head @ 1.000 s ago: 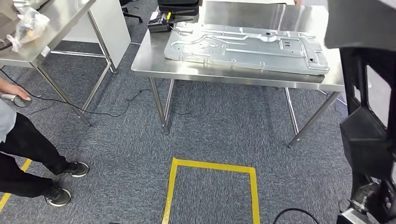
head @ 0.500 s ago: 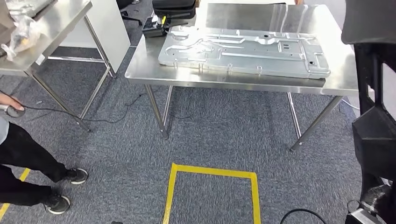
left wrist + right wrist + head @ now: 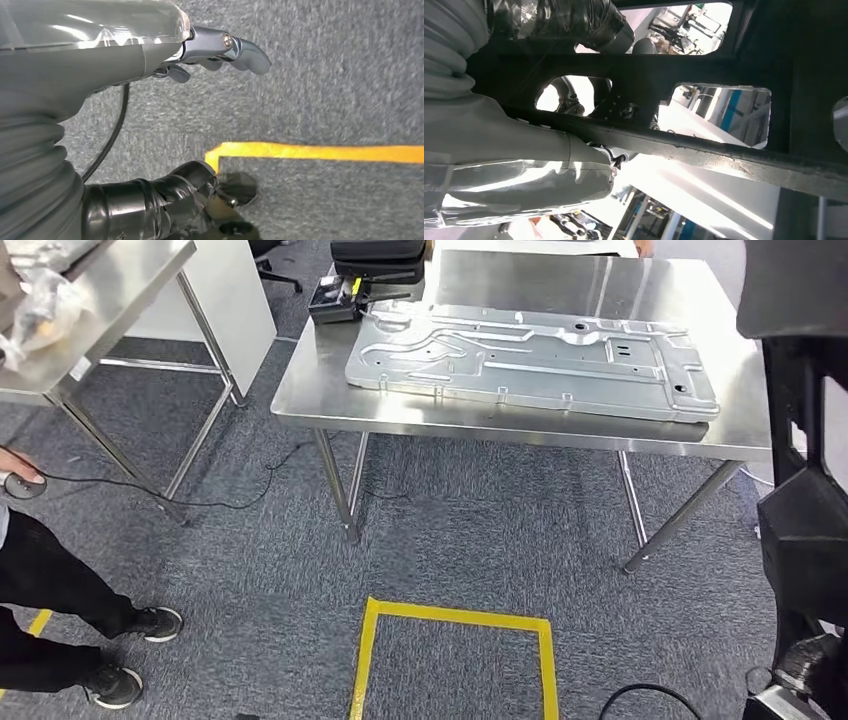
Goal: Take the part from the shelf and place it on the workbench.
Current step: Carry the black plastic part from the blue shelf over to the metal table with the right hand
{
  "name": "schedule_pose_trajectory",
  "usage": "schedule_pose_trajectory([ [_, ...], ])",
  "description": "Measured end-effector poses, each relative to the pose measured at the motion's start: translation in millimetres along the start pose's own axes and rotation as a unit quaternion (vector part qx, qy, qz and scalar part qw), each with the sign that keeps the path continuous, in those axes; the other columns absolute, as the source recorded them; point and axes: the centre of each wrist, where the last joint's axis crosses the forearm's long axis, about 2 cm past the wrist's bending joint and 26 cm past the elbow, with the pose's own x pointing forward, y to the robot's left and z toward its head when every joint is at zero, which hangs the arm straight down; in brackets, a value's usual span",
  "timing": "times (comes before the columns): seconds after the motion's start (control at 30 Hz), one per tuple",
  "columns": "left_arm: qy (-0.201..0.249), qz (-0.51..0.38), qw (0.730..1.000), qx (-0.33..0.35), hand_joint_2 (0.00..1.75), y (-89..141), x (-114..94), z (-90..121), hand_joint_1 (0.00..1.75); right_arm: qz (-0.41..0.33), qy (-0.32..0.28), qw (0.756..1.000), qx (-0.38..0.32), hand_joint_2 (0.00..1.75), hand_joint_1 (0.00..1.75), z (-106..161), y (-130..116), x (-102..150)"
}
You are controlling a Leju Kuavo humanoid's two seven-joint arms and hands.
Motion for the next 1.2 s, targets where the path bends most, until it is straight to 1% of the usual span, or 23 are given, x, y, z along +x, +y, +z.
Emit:
schedule_pose_trajectory([
  [1.2,-0.003,-0.001,1.000,-0.002,1.75,-1.1,1.9,-0.7,0.00,0.006,0.005,1.000,-0.002,1.75,1.75,-2.5,-1.6,-5.3],
])
